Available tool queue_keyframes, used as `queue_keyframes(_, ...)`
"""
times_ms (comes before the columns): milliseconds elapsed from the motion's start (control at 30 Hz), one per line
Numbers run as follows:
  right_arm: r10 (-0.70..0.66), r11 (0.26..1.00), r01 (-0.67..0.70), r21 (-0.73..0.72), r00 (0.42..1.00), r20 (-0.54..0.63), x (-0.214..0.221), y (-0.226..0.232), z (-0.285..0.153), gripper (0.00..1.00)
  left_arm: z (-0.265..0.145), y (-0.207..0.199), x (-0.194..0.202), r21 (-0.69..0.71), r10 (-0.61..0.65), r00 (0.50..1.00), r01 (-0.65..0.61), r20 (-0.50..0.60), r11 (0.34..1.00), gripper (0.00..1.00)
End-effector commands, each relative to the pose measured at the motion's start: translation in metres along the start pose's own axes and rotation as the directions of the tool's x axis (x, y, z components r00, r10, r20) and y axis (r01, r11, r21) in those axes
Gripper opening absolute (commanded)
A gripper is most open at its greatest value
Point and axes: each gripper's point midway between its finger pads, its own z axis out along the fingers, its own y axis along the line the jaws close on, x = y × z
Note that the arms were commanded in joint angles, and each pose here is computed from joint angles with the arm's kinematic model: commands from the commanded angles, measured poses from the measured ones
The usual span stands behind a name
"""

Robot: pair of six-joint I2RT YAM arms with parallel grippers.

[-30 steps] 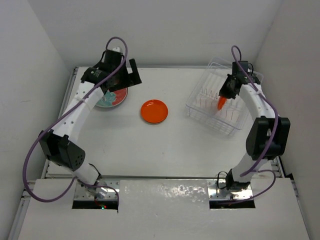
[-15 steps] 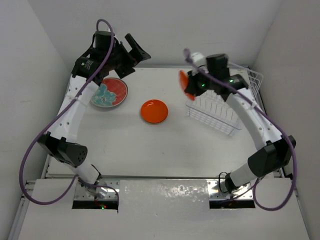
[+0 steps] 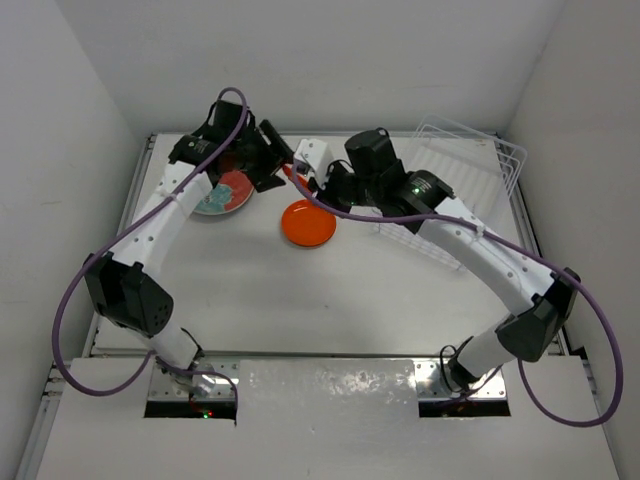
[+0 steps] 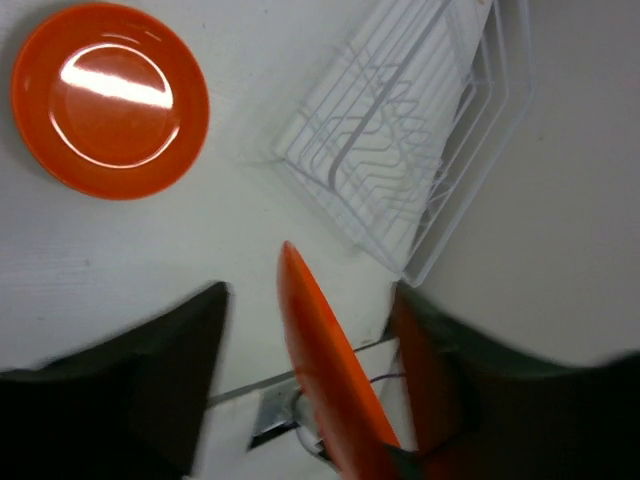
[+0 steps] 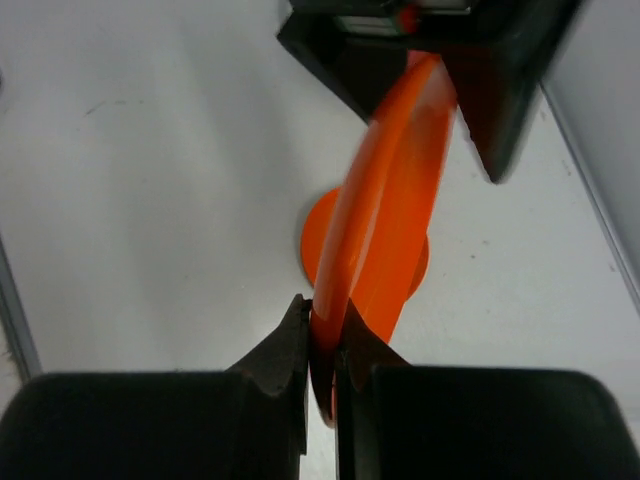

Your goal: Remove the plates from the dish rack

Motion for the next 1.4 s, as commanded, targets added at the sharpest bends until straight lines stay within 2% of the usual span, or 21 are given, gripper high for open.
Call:
queue_keyframes(0,-0.098,0.988,0.084,0.132,0.989,0.109,-0.047,-0.025,0.007,0.0,-0.017,-0.024,0.006,0.127,0.037,0.999,-0.039,0.013,0.991,0.4)
queue_keyframes(33,-0.103,0.987,0.088,0.138,0.989,0.108,-0.047,-0.025,0.013,0.02,-0.015,-0.023,0.006,0.128,0.034,0.999,-0.036,0.012,0.991,0.25)
queue_keyframes(67,-0.1,0.986,0.085,0.144,0.99,0.1,-0.045,-0.026,0.016,0.06,-0.013,-0.02,0.005,0.117,0.036,0.999,-0.038,0.018,0.992,0.0)
queue_keyframes(100,-0.098,0.986,0.085,0.141,0.991,0.093,-0.042,-0.026,0.018,0.13,-0.013,-0.02,0.004,0.12,0.045,0.999,-0.047,0.022,0.992,0.0)
queue_keyframes(167,-0.081,0.985,0.069,0.159,0.994,0.069,-0.033,-0.028,0.02,0.45,-0.01,-0.016,-0.003,0.095,0.062,0.996,-0.068,0.062,0.993,0.0)
queue_keyframes(233,-0.051,0.982,0.044,0.185,0.998,0.033,-0.013,-0.028,0.023,0.64,-0.003,-0.008,-0.015,0.054,0.098,0.987,-0.106,0.125,0.993,0.0)
queue_keyframes(267,-0.043,0.976,0.03,0.216,0.998,0.054,-0.016,-0.031,0.012,0.81,0.005,0.003,-0.015,0.026,0.109,0.985,-0.114,0.13,0.993,0.0)
queue_keyframes(333,-0.007,0.975,-0.006,0.224,0.998,0.056,0.003,-0.028,0.011,0.86,0.016,0.011,-0.026,0.01,0.137,0.972,-0.141,0.194,0.99,0.0)
queue_keyframes(367,0.017,0.965,-0.039,0.26,0.996,0.085,0.001,-0.033,-0.004,0.99,0.029,0.019,-0.029,0.016,0.143,0.965,-0.15,0.22,0.989,0.0)
queue_keyframes(600,0.158,0.92,-0.21,0.33,0.971,0.178,0.028,-0.048,-0.063,0.99,0.088,0.075,-0.047,-0.086,0.206,0.915,-0.188,0.346,0.978,0.0)
queue_keyframes(767,0.15,0.91,-0.207,0.36,0.972,0.179,0.027,-0.051,-0.093,0.99,0.132,0.095,-0.05,-0.125,0.244,0.918,-0.214,0.312,0.969,0.0)
queue_keyframes(900,0.137,0.904,-0.195,0.381,0.975,0.173,0.028,-0.049,-0.111,0.99,0.147,0.102,-0.051,-0.147,0.238,0.926,-0.202,0.292,0.968,0.01)
queue_keyframes(967,0.139,0.894,-0.192,0.405,0.978,0.156,0.034,-0.049,-0.121,0.99,0.148,0.111,-0.053,-0.208,0.239,0.93,-0.184,0.281,0.961,0.32)
queue_keyframes(1067,0.156,0.882,-0.201,0.427,0.978,0.139,0.039,-0.05,-0.126,0.99,0.151,0.118,-0.054,-0.243,0.24,0.934,-0.176,0.264,0.954,0.51)
queue_keyframes(1100,0.173,0.875,-0.207,0.437,0.978,0.118,0.045,-0.05,-0.127,0.99,0.15,0.117,-0.055,-0.253,0.237,0.936,-0.171,0.261,0.952,0.62)
queue_keyframes(1167,0.221,0.842,-0.238,0.484,0.971,0.094,0.054,-0.058,-0.131,0.99,0.145,0.125,-0.048,-0.295,0.241,0.944,-0.169,0.225,0.94,0.7)
queue_keyframes(1200,0.257,0.828,-0.251,0.502,0.965,0.058,0.064,-0.059,-0.131,0.99,0.14,0.124,-0.052,-0.314,0.247,0.942,-0.169,0.229,0.934,0.84)
queue_keyframes(1267,0.404,0.702,-0.34,0.625,0.914,0.044,0.08,-0.084,-0.137,0.99,0.127,0.139,-0.051,-0.413,0.29,0.939,-0.193,0.187,0.89,0.98)
queue_keyframes(1300,0.485,0.657,-0.342,0.672,0.874,-0.029,0.104,-0.083,-0.143,0.99,0.118,0.133,-0.06,-0.438,0.312,0.93,-0.201,0.196,0.876,1.0)
queue_keyframes(1333,0.575,0.527,-0.38,0.76,0.818,0.011,0.113,-0.102,-0.153,0.99,0.099,0.14,-0.068,-0.526,0.357,0.916,-0.217,0.181,0.823,1.0)
queue_keyframes(1367,0.635,0.489,-0.384,0.784,0.773,-0.017,0.129,-0.099,-0.16,0.99,0.088,0.139,-0.074,-0.558,0.386,0.905,-0.228,0.181,0.798,1.0)
